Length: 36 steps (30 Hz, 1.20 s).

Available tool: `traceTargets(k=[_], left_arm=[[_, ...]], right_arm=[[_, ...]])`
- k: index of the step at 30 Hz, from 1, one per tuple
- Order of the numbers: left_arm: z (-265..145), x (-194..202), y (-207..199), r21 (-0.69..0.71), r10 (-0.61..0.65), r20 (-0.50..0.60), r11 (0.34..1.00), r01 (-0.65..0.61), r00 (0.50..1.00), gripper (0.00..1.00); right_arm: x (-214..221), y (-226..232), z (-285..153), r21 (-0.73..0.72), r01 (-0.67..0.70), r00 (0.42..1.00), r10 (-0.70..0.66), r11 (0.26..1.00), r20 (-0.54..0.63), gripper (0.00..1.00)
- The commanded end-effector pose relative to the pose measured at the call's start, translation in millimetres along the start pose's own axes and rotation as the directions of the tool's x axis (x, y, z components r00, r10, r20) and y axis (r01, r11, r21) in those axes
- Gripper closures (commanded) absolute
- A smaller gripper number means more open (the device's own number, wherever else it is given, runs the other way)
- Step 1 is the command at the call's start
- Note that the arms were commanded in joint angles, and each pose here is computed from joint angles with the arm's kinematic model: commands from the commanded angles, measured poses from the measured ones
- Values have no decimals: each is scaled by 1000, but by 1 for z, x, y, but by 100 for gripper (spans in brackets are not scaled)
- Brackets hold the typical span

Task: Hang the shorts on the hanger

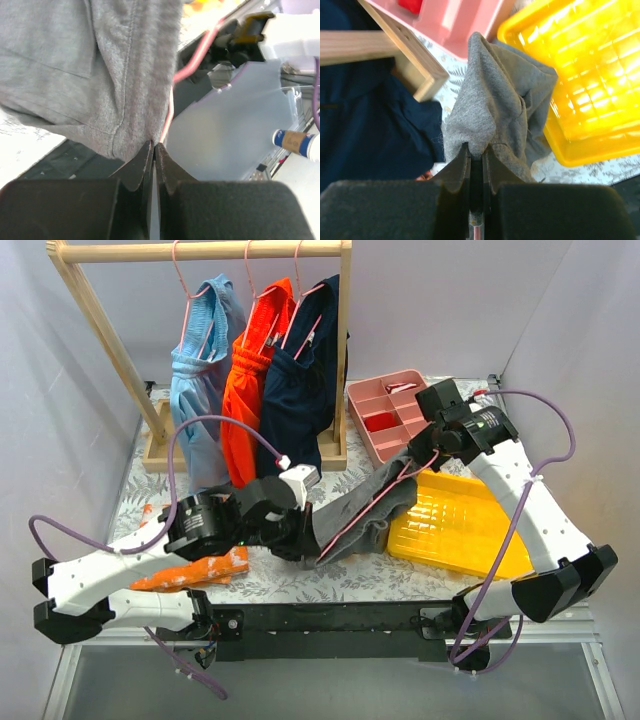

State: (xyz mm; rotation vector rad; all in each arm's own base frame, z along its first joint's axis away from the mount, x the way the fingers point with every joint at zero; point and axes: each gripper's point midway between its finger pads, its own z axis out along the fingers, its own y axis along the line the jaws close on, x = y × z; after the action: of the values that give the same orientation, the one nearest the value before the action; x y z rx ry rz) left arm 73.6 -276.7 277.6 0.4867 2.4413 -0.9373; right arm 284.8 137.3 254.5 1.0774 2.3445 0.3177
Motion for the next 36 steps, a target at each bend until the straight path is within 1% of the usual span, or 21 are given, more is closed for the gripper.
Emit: traceTargets(k=[1, 2, 5, 8, 9, 10, 12, 13, 14, 16, 17, 20, 23, 26, 28, 29, 31, 32, 33, 34, 36], left_arm=[[-10, -47, -17, 123, 12, 71, 992, -21, 997, 100], [-9, -59, -13, 136, -7, 79, 991, -4, 997, 100], [4, -70, -3, 129, -16, 72, 992, 6, 997, 100], [20, -66, 3, 155, -38, 30, 987, 32, 999, 100], [24, -65, 4, 164, -47, 17, 985, 43, 999, 100], [30, -64, 8, 163, -56, 6, 985, 54, 998, 100], [38, -68, 14, 189, -97, -7, 977, 97, 995, 100], [42, -76, 14, 209, -114, 7, 972, 110, 993, 100], [43, -78, 13, 221, -120, 8, 968, 116, 993, 100], [41, -86, 8, 238, -131, 22, 964, 122, 991, 100], [39, -89, 5, 243, -131, 28, 963, 120, 991, 100], [24, -99, -5, 264, -132, 58, 958, 112, 990, 100], [14, -103, -11, 286, -164, 69, 948, 138, 984, 100], [14, -104, -13, 305, -207, 81, 937, 173, 975, 100], [13, -110, -15, 317, -210, 108, 934, 167, 972, 100], [14, -115, -12, 298, -209, 134, 941, 162, 969, 100], [13, -124, -10, 270, -196, 165, 952, 147, 967, 100], [5, -136, -16, 276, -188, 205, 953, 127, 961, 100], [0, -144, -17, 269, -173, 237, 957, 107, 956, 100], [0, -148, -16, 251, -166, 246, 963, 103, 955, 100], [-21, -166, -25, 243, -148, 308, 967, 73, 940, 100]], right_arm=[[-36, 17, -19, -39, -65, 977, 71, 997, 199, 99], [-36, 17, -19, -40, -65, 977, 72, 997, 201, 99], [-33, 18, -16, -39, -48, 979, 54, 998, 196, 99], [-31, 23, -13, -68, -3, 980, 16, 998, 197, 99], [-32, 24, -19, -106, 6, 979, 16, 994, 202, 99], [-22, 19, -9, -110, 26, 983, -5, 994, 183, 99], [-27, 36, -22, -262, 23, 976, 35, 965, 216, 99], [-21, 29, -13, -261, 29, 977, 28, 965, 213, 99], [-24, 33, -20, -295, 27, 973, 42, 955, 226, 99], [-34, 32, -27, -277, 20, 964, 55, 961, 259, 99], [-34, 23, -22, -212, 25, 964, 32, 977, 262, 99], [-48, 22, -23, -161, 13, 947, 39, 987, 317, 99], [-52, 29, -24, -185, -4, 946, 64, 983, 319, 99], [-45, 41, -19, -208, -14, 959, 72, 978, 273, 99], [-39, 49, -21, -214, -15, 970, 66, 977, 233, 99], [-34, 54, -16, -202, -8, 975, 52, 979, 216, 99], [-31, 64, -27, -214, -2, 981, 43, 977, 189, 99], [-29, 68, -24, -205, 1, 983, 36, 979, 178, 99], [-33, 77, -36, -239, -3, 984, 46, 971, 174, 99], [-30, 78, -41, -238, 4, 988, 33, 971, 149, 99], [-31, 86, -51, -256, 9, 991, 26, 967, 134, 99]])
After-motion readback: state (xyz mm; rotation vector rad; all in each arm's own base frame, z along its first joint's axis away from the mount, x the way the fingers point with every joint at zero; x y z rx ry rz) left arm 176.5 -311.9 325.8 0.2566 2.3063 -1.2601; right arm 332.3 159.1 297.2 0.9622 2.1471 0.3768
